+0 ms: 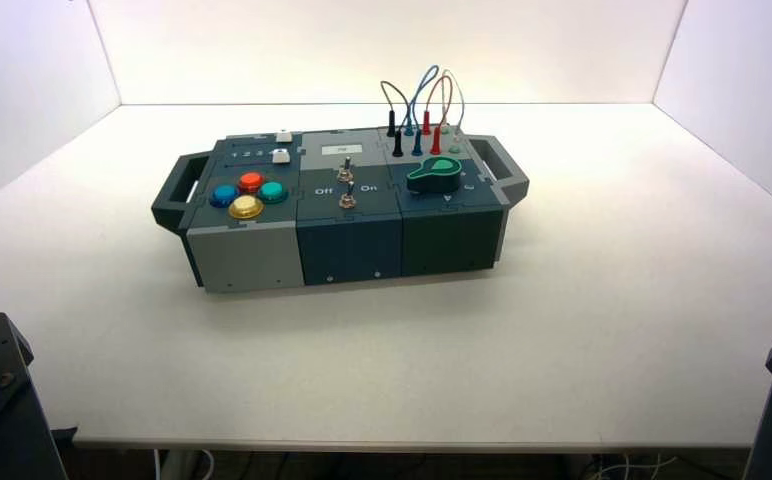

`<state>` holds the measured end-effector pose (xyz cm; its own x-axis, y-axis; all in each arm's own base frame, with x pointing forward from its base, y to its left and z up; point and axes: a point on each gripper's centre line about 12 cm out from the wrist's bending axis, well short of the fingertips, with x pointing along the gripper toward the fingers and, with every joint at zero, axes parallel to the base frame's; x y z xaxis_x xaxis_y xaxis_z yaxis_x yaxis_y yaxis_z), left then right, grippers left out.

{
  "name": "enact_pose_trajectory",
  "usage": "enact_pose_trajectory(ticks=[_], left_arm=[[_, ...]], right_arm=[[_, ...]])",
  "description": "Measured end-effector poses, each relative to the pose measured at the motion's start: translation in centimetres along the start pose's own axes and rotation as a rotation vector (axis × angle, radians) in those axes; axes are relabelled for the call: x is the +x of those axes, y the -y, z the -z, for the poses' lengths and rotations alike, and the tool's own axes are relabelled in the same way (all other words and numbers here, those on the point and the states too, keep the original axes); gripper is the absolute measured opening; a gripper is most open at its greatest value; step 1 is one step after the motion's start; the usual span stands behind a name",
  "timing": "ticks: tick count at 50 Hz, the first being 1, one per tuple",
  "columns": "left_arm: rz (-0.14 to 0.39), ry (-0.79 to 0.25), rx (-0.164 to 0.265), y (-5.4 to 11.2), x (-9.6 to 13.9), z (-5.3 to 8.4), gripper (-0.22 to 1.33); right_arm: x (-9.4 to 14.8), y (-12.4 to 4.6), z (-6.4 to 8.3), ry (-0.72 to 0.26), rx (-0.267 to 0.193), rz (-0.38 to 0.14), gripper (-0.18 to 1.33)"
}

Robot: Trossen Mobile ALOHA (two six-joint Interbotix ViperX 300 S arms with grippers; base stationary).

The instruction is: Move the box to the right.

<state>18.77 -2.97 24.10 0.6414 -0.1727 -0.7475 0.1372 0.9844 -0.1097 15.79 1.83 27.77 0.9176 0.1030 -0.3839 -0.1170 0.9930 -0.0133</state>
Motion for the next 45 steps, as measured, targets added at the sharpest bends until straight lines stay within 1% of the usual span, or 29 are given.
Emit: enact_pose_trajectory(ticks=[8,25,39,42,45], left_arm=[[0.005,-0.022,0.003,0.1,-0.3,0.3,-0.16],[0.009,0.008,0.005,0.2,-1.3,0.4,-0.16],[0.021,-0.117,-0.008,0.3,-0.3,1.3,-0.16],[0.021,-0.146,-0.012,0.2,0.2,1.5,-0.16],[0.021,-0.196,-0.012,0.1,1.2,1.7,-0.16]], right_arm=[[0.1,0.0,0.3,-0.009,0.001,0.001,-0.14],[0.1,0.0,0.2,-0.005,0.009,-0.002,-0.14],[0.5,-0.1,0.4,-0.028,0.015,-0.008,-0.14],[0.6,-0.1,0.5,-0.031,0.016,-0.008,-0.14],[0.5,-0.1,0.4,-0.028,0.015,-0.008,-0.14]])
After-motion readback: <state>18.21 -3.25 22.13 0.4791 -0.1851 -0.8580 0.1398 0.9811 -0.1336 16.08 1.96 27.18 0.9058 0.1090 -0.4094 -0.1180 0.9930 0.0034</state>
